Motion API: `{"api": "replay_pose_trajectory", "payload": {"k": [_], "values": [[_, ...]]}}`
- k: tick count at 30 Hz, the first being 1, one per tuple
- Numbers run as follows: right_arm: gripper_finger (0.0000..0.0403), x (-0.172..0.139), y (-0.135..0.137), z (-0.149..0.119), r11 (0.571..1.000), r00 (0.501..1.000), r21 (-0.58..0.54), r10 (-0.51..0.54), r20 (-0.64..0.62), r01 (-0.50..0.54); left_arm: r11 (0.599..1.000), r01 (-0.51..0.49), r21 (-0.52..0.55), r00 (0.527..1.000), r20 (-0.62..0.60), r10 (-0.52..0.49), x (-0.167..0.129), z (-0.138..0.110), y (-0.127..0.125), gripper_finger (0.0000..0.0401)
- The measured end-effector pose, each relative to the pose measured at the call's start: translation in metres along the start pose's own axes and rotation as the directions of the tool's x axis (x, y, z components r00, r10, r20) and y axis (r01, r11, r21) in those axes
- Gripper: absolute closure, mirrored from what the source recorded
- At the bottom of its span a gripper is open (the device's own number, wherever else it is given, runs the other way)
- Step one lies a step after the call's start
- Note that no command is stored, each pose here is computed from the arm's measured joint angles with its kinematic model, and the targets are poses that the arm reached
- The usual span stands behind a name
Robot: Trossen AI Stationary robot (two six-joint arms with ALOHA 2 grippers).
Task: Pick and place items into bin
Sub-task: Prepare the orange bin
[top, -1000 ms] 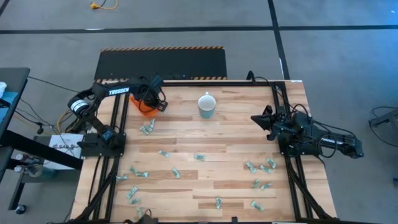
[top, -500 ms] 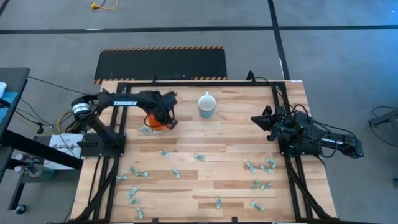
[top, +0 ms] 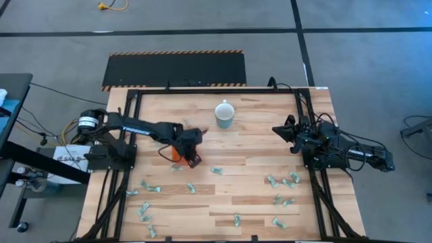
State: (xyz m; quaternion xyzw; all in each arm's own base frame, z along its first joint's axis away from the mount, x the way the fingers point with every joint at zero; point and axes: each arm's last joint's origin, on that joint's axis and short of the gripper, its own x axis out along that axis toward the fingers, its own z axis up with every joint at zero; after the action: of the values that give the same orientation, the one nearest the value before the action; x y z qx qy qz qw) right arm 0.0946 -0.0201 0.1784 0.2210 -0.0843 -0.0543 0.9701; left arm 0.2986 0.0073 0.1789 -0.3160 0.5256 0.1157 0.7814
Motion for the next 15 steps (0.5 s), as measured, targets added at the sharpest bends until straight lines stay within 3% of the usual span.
{"api": "replay_pose_trajectory", "payload": {"k": [6,15], "values": [[0.0403,0.0,0.0,0.0,1.0,1.0,0.0,0.001,0.001,-0.001,0.993,0.097,0.068,0.992,0.08,-0.102,0.009,0.0,-0.023,0.0395],[0.0403,0.0,0.002,0.001,0.999,0.999,0.001,0.034,0.003,-0.034,0.995,0.062,0.08,0.997,0.031,-0.064,0.029,-0.006,-0.024,0.0395]]}}
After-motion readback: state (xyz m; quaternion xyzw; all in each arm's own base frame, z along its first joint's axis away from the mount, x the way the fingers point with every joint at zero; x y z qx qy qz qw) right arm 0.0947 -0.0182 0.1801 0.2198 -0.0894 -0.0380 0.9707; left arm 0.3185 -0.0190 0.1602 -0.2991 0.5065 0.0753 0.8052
